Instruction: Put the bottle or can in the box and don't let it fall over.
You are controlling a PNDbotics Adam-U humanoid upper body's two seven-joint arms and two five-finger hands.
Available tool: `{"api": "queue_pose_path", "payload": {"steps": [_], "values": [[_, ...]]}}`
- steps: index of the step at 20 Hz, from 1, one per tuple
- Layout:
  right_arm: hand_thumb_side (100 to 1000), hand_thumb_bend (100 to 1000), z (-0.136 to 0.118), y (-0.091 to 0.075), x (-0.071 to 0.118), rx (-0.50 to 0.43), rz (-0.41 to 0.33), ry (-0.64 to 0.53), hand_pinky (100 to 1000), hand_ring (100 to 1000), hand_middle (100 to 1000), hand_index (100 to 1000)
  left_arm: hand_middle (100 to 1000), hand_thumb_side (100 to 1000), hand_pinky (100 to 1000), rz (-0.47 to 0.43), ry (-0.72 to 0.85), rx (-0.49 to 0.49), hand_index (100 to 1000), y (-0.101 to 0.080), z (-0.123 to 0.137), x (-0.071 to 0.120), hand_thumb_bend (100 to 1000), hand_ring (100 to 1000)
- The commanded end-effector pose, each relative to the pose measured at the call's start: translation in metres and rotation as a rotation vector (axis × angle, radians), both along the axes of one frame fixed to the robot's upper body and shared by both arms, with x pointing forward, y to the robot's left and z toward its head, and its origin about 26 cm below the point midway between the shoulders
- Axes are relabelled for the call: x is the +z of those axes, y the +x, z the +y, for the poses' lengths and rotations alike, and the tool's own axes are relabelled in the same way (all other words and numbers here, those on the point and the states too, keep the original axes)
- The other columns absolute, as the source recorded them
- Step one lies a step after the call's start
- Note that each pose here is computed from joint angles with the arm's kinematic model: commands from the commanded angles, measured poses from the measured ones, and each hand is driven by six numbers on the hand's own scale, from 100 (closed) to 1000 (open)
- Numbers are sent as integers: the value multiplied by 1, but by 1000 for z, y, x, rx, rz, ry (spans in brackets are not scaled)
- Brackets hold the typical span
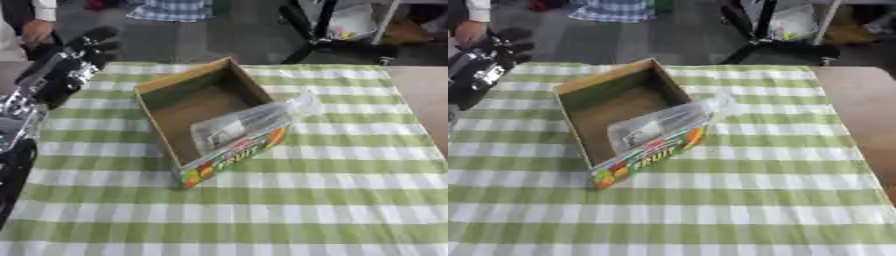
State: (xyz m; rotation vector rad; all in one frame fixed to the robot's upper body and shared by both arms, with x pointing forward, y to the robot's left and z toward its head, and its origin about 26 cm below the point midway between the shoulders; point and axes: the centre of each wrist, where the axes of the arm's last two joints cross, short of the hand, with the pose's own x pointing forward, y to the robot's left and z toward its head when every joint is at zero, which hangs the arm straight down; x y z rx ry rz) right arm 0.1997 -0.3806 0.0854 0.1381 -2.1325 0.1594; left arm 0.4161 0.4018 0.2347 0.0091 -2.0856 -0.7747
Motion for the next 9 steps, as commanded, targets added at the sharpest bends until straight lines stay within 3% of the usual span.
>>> {"api": "queue_pose_path", "payload": {"steps": [1, 9], "values": [[634, 100, -6, -3, 9, -8, -18, -27, 924, 1000, 1000, 1000, 1000, 547, 1000, -52, 7, 82, 1000, -22, 32, 26, 100, 1000], [628, 100, -10, -8, 7, -20, -28, -16, 924, 1000, 1000, 1000, 1000, 576, 1000, -89, 27, 196, 1000, -67, 66, 17, 100, 1000]]}}
